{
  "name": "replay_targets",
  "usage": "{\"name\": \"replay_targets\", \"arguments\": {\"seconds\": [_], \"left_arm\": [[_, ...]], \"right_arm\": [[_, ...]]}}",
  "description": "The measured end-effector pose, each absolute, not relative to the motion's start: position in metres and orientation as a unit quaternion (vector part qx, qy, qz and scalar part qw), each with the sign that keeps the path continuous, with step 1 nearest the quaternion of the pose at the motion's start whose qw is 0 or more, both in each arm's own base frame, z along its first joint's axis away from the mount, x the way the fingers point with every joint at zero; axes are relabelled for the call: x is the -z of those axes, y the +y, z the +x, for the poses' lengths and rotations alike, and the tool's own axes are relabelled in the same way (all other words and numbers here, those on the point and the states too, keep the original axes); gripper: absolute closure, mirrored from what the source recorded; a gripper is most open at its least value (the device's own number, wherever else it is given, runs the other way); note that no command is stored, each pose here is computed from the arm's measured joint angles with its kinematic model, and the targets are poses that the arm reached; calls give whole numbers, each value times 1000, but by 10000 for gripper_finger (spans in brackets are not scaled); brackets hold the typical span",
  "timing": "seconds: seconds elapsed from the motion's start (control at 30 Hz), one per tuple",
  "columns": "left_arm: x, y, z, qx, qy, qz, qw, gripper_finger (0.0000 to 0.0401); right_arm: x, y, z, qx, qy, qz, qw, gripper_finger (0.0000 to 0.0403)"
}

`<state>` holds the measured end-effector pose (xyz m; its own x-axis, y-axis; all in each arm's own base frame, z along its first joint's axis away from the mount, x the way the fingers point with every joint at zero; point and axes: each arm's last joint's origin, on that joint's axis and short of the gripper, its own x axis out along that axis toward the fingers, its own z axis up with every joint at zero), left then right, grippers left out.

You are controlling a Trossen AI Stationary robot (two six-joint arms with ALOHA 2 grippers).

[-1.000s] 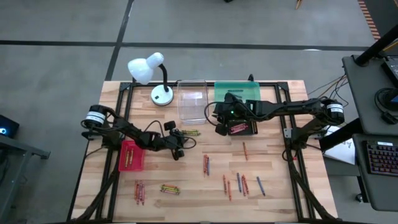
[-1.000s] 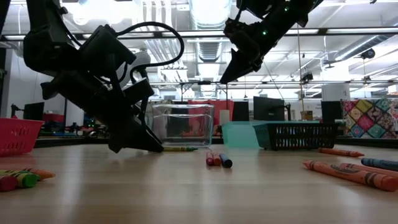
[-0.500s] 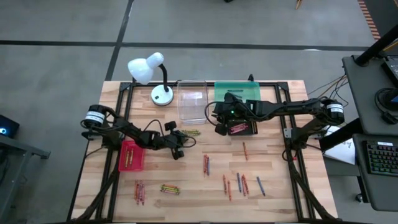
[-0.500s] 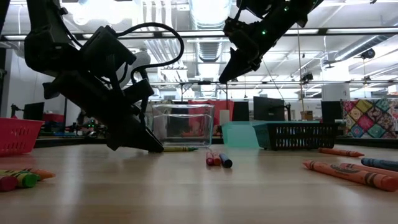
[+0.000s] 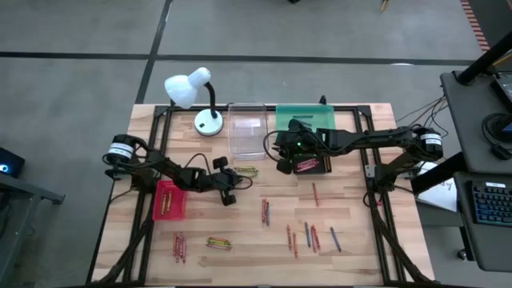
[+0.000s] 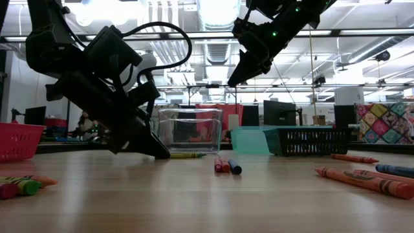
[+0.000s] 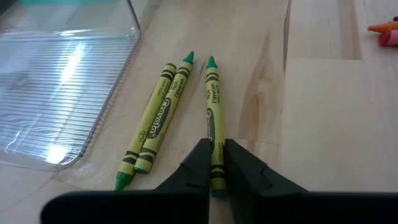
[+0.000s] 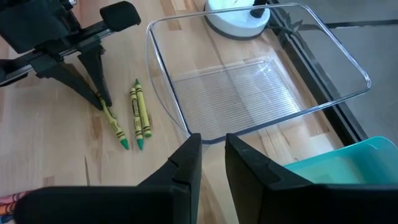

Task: Sort crayons
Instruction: Put the green crayon into the orange bin

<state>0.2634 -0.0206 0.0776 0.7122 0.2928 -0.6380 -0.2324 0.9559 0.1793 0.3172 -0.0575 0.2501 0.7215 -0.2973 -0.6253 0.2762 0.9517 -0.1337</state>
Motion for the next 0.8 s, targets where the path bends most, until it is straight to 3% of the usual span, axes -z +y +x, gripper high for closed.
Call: {"name": "replay_targets", "arguments": {"seconds": [0.2,0.37,0.57,0.8], "left_arm": [[-81,-23,264,-136,346,33,928,397],[-101,-36,259,-63,343,5,937,399],[-137,-36,254,-83,359,20,930,400],[-206,-40,255,-86,360,21,929,401]], "right_arm": [[-250,-57,317,154,340,-16,928,342],[-250,-57,317,154,341,-16,927,346],[-250,-58,317,152,342,-23,927,341],[-249,-57,317,151,346,-23,926,342]]}}
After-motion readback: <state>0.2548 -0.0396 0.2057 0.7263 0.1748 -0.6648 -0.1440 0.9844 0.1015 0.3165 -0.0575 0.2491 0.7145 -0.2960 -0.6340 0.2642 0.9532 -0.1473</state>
